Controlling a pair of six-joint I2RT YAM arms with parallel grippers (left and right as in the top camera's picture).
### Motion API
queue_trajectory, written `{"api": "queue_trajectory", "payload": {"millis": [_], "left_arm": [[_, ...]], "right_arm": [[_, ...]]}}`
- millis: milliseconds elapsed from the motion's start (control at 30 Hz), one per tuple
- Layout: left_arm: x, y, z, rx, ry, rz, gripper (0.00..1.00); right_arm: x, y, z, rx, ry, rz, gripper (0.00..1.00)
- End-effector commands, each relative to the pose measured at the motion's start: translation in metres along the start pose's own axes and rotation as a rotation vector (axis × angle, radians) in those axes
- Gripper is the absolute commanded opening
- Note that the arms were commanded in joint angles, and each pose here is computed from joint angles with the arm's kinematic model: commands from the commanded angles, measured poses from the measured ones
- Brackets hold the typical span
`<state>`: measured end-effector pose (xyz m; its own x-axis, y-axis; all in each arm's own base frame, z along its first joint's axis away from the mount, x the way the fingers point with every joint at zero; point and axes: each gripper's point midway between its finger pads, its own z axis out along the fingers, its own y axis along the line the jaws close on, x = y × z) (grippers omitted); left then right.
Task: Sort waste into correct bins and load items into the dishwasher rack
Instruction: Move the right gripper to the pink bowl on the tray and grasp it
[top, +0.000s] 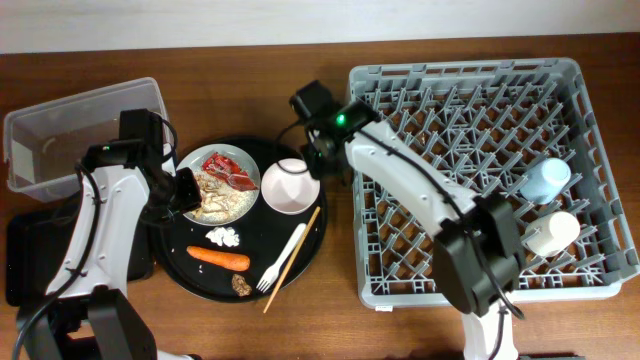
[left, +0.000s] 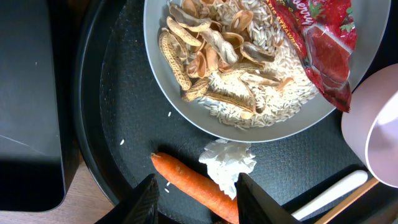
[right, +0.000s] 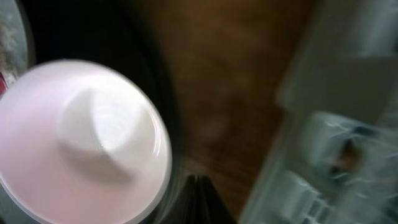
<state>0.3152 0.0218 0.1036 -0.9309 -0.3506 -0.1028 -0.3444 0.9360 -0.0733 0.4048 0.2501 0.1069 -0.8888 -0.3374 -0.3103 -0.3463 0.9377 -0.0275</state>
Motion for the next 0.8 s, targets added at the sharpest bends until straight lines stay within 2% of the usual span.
{"api": "queue_trajectory", "payload": {"millis": [0,33,200,267,333,400,633,767], "left_arm": [[-0.002,0.002,-0.002,-0.005,-0.012,-0.013,0.41],[-0.002,0.002,-0.002,-0.005,-0.012,-0.013,0.4],[-0.002,0.002,-0.002,-0.005,-0.012,-0.013,0.4],[-0.002,0.002,-0.002,-0.005,-0.012,-0.013,0.4],[-0.002,0.002,-0.002,-0.005,-0.012,-0.013,0.41],[-0.002,0.002,-0.002,-0.005,-0.012,-0.013,0.41],[-0.002,0.002,-0.002,-0.005,-0.012,-0.013,0.41],[-0.002,0.002,-0.002,-0.005,-0.012,-0.013,0.41]], "right_arm": [[-0.037,-0.044,-0.085,0.123,-0.188,0.068,0.04],[-0.038,-0.051,-0.096,0.118,-0.201,0.083,0.04],[-0.021,-0.033,-0.097,-0.095,-0.114,0.097,0.25],[-0.016,-0.018,-0.087,-0.162,-0.081,0.084,0.4],[-0.011,0.005,-0.072,-0.24,-0.055,0.001,0.56],[-0.005,0.019,-0.056,-0.249,-0.026,-0.033,0.62],[0.008,0.036,0.007,-0.23,0.062,-0.053,0.62],[0.016,0.036,0.036,-0.219,0.118,-0.043,0.59]]}}
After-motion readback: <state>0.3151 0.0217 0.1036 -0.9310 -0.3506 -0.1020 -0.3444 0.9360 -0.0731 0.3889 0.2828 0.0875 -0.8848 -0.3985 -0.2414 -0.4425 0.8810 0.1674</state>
